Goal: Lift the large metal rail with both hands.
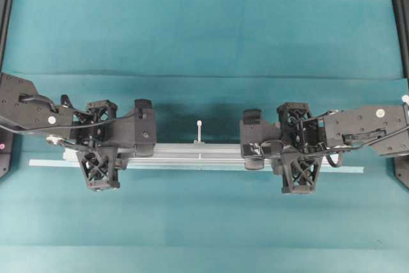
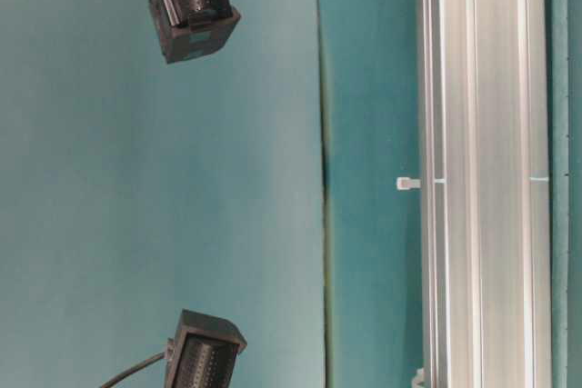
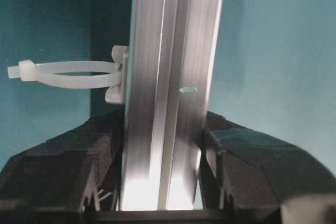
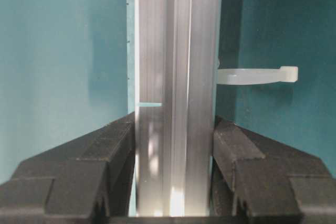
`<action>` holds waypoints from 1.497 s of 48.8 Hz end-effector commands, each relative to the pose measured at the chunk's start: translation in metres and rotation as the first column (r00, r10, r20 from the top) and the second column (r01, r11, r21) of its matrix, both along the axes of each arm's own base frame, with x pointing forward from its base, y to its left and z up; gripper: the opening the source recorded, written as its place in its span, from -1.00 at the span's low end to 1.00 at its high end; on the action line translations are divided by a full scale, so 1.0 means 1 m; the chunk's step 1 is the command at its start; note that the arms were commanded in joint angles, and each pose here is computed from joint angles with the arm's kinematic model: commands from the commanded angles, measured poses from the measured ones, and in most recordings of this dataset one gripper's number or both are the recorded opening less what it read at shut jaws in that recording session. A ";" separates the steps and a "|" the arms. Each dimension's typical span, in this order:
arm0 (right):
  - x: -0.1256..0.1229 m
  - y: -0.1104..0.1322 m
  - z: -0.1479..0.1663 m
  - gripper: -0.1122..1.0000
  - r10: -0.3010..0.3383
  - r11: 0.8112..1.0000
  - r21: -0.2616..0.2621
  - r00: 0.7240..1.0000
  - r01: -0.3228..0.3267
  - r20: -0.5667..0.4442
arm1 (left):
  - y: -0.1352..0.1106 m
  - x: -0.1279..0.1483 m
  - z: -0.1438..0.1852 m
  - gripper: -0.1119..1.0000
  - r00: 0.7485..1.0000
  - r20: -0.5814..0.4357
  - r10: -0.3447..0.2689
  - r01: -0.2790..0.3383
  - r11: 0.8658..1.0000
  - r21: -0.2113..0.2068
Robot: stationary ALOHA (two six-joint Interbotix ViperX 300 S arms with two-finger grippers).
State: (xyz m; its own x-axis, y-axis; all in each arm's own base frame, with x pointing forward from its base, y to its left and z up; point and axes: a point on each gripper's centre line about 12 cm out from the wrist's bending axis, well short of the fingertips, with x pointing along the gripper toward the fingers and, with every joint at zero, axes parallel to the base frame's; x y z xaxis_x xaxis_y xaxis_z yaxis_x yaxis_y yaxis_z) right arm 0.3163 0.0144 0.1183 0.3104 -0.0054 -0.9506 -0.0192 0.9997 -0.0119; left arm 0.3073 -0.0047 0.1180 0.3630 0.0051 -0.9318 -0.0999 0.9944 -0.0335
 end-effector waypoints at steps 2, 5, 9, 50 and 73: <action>0.003 0.001 0.001 -0.07 0.016 1.000 -0.005 1.000 -0.015 0.021 | 0.002 0.005 0.004 -0.16 0.999 0.035 0.031 -0.031 0.999 -0.014; 0.003 0.000 0.000 -0.06 0.013 1.000 -0.005 1.000 -0.013 0.021 | 0.002 0.006 0.004 -0.16 0.999 0.037 0.033 -0.032 0.999 -0.014; 0.003 -0.001 -0.001 -0.06 0.008 1.000 -0.004 1.000 -0.008 0.025 | 0.003 0.007 0.004 -0.16 0.999 0.043 0.032 -0.031 0.999 -0.013; 0.002 -0.003 -0.006 -0.06 -0.037 0.999 0.026 0.999 0.036 0.032 | 0.007 0.007 0.001 -0.16 0.997 0.055 -0.054 0.052 0.998 0.029; 0.003 -0.002 -0.006 -0.07 -0.046 0.998 0.034 0.998 0.045 0.032 | 0.007 0.004 -0.002 -0.15 0.998 0.043 -0.042 0.041 0.999 0.024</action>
